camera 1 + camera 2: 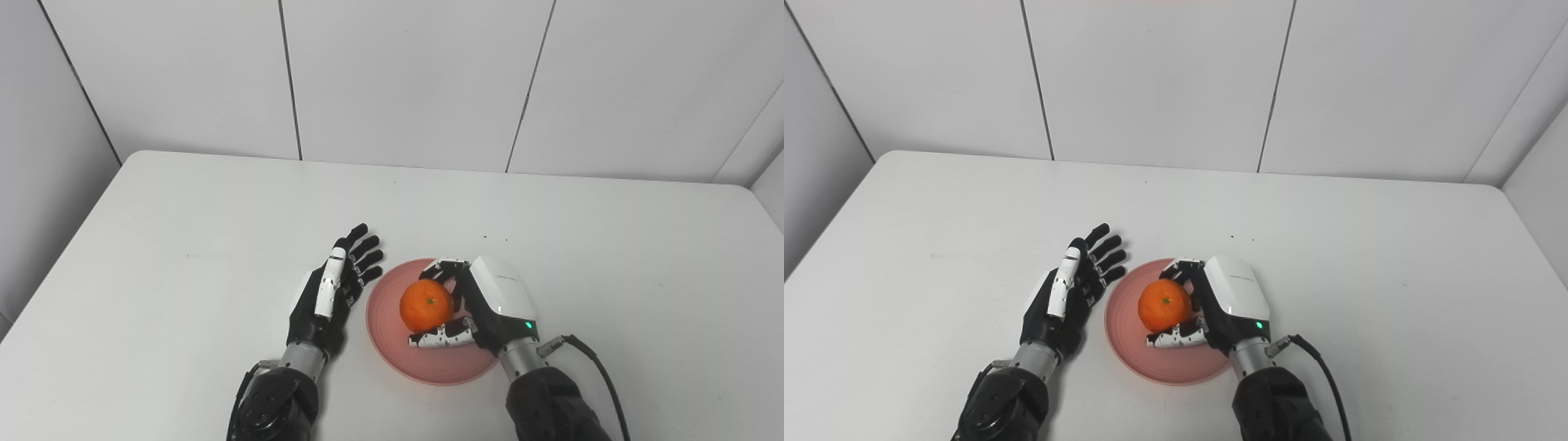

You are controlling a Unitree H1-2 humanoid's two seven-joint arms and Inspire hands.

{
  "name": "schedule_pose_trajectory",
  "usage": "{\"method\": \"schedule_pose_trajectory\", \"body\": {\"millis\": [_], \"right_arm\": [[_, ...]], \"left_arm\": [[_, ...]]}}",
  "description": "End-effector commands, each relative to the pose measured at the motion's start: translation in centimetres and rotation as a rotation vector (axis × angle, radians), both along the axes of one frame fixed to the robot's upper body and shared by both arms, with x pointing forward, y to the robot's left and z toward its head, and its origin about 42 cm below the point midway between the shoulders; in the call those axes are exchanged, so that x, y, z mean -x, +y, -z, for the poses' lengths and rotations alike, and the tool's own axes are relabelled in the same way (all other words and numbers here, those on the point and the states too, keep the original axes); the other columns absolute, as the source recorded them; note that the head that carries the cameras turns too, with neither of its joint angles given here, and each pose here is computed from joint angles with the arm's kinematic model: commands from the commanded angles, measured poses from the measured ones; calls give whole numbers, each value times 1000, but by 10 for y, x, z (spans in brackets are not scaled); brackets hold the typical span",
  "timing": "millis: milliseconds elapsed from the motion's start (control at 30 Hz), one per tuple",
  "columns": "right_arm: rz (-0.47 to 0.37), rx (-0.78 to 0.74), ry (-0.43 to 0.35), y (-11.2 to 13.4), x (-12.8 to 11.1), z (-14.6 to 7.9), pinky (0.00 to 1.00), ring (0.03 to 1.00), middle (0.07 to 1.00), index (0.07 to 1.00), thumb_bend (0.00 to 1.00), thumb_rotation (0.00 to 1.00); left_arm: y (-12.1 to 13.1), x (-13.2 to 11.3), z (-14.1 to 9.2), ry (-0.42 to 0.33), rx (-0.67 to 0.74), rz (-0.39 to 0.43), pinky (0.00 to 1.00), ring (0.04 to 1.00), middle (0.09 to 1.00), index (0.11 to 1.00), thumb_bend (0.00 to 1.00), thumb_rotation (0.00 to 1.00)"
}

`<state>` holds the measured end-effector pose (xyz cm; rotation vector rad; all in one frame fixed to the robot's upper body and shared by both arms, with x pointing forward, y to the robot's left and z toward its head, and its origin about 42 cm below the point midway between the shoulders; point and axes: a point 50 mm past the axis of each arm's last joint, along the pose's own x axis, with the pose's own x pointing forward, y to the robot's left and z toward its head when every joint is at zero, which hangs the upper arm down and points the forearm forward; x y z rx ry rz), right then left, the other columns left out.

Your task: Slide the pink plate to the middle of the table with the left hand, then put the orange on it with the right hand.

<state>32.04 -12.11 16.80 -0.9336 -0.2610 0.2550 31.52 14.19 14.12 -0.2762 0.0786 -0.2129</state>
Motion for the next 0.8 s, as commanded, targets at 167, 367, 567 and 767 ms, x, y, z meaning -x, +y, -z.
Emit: {"method": "schedule_pose_trajectory", "body": {"millis": [167,367,567,767], "right_arm": [[-49,-1,-84,10,-1,-16,247,353,456,487,518,139],[-55,18,-73,11,0,-19,311,419,516,490,521,148],[-73,54,-52,11,1,-21,446,548,628,637,900,241],[-91,49,-47,9,3,-23,571,654,705,704,997,341]], "left_arm": [[-2,-1,3,28,4,0,861,871,881,875,409,1000],[-1,-1,3,23,-5,-3,862,870,881,875,410,1000],[1,-1,4,22,-12,-2,863,872,884,880,413,1000],[2,-1,4,18,-10,-7,861,871,881,875,408,1000]]}}
